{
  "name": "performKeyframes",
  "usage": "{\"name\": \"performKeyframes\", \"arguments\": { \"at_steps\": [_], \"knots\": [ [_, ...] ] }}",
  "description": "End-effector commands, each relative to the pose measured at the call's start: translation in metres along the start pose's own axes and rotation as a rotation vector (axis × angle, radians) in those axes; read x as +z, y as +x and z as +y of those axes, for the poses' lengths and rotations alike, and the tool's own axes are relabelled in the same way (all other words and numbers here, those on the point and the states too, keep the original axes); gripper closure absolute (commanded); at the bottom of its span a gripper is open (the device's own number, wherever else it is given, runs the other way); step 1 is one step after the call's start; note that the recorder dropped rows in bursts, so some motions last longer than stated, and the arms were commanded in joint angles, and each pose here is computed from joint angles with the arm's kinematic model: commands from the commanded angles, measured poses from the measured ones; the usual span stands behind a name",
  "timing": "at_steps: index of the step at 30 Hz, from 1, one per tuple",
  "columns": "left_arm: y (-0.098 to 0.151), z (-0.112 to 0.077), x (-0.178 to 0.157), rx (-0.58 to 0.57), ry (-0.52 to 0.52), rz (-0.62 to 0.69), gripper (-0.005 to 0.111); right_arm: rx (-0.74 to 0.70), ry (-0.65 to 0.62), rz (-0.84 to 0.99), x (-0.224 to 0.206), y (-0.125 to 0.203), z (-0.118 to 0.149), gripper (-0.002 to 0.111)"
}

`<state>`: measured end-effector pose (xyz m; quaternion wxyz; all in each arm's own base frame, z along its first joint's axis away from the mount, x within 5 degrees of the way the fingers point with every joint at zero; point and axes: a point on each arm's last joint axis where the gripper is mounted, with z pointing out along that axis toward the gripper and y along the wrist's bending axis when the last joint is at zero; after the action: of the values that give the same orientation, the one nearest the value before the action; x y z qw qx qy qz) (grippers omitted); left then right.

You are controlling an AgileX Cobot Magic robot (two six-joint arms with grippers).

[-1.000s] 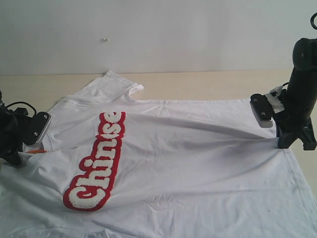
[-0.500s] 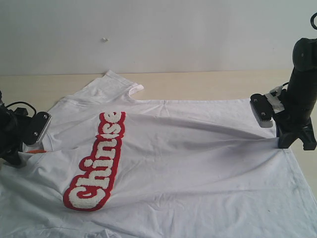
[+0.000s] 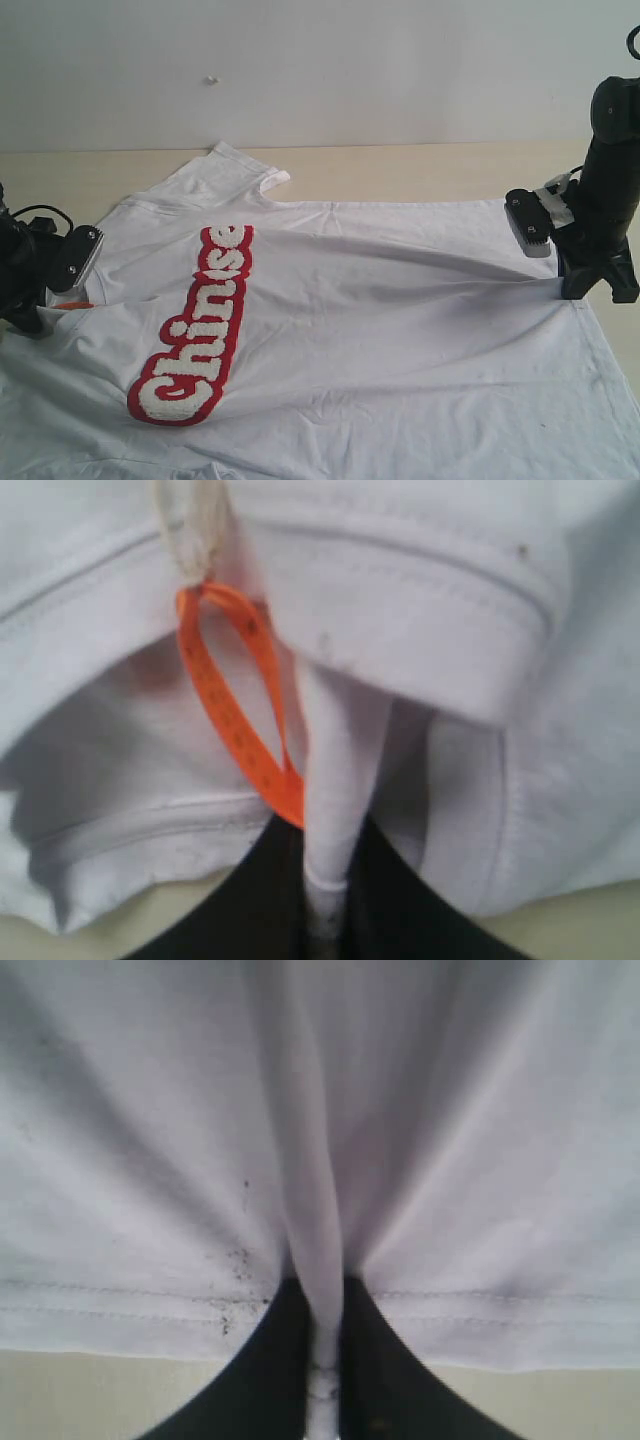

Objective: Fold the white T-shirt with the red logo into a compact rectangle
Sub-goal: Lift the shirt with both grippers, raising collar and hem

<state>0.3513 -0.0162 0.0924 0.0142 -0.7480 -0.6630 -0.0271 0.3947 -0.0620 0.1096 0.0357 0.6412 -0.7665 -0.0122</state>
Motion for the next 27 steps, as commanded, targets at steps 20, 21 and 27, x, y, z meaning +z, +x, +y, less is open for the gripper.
{"name": "performKeyframes", "arguments": {
  "at_steps": [20,21,27],
  "knots": [
    [-0.001,-0.026,0.051,-0.075,0.171,-0.003,0.107,0.015,-0.027,0.059,-0.004,0.005,0.005,0.108],
    [0.000,-0.023,0.045,-0.073,0.143,0.001,0.107,0.014,-0.017,0.072,-0.009,0.005,0.005,0.108],
    [0.009,-0.004,-0.014,-0.165,-0.069,0.051,0.107,0.047,0.117,0.116,-0.062,0.002,0.012,0.108]
  ]
}}
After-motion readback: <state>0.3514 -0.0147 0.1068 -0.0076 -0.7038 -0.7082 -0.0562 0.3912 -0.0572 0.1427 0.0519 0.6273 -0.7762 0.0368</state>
